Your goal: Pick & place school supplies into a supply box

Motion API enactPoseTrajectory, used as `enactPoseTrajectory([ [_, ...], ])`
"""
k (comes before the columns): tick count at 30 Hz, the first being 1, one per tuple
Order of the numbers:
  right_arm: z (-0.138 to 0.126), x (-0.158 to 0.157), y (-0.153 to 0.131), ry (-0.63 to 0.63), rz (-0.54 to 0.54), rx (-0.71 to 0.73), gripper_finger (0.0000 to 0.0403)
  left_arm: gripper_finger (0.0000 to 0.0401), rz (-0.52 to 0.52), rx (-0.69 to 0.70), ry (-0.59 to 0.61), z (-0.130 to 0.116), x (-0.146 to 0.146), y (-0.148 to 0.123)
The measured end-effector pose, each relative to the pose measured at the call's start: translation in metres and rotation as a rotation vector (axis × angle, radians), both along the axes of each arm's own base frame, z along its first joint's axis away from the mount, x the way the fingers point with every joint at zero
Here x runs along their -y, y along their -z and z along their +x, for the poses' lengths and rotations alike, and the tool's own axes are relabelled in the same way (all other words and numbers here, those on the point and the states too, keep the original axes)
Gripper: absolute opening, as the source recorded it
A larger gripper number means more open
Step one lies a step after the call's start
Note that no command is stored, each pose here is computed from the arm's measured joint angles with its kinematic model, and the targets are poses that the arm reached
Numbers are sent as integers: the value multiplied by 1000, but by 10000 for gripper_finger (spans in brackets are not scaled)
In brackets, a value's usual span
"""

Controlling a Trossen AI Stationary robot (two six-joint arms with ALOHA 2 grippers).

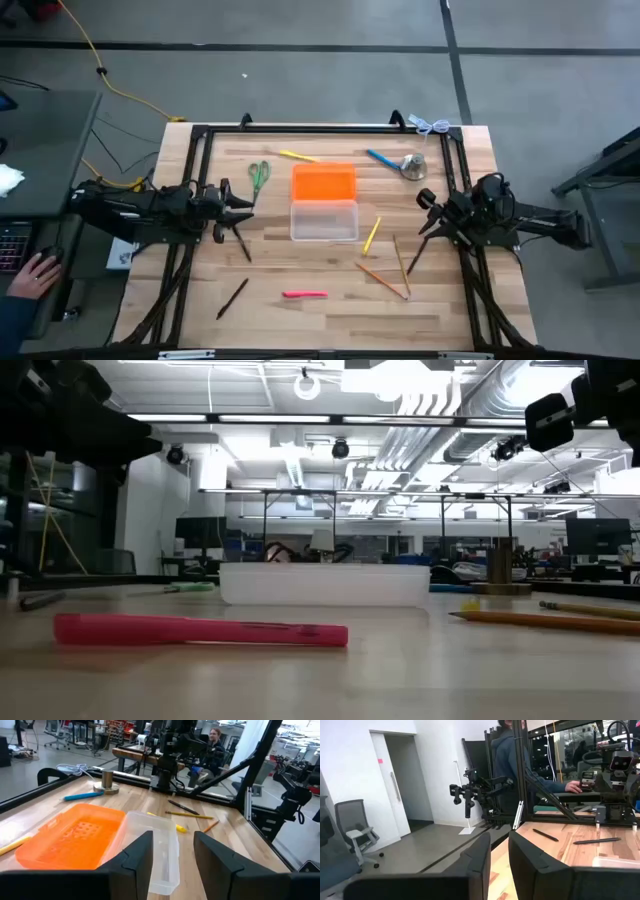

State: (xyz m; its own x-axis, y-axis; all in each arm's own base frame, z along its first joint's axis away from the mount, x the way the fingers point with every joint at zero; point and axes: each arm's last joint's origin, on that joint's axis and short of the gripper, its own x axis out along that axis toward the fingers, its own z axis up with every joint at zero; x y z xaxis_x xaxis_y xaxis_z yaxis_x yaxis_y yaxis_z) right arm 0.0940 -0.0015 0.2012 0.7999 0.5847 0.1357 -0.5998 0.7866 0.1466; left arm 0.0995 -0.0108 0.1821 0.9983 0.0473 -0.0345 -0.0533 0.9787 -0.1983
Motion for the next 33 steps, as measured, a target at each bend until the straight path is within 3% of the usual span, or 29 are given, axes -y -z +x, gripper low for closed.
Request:
enactPoseTrajectory([
  [33, 0, 0, 0, 0, 0, 0, 47, 172, 0, 0, 0, 0, 0, 0],
])
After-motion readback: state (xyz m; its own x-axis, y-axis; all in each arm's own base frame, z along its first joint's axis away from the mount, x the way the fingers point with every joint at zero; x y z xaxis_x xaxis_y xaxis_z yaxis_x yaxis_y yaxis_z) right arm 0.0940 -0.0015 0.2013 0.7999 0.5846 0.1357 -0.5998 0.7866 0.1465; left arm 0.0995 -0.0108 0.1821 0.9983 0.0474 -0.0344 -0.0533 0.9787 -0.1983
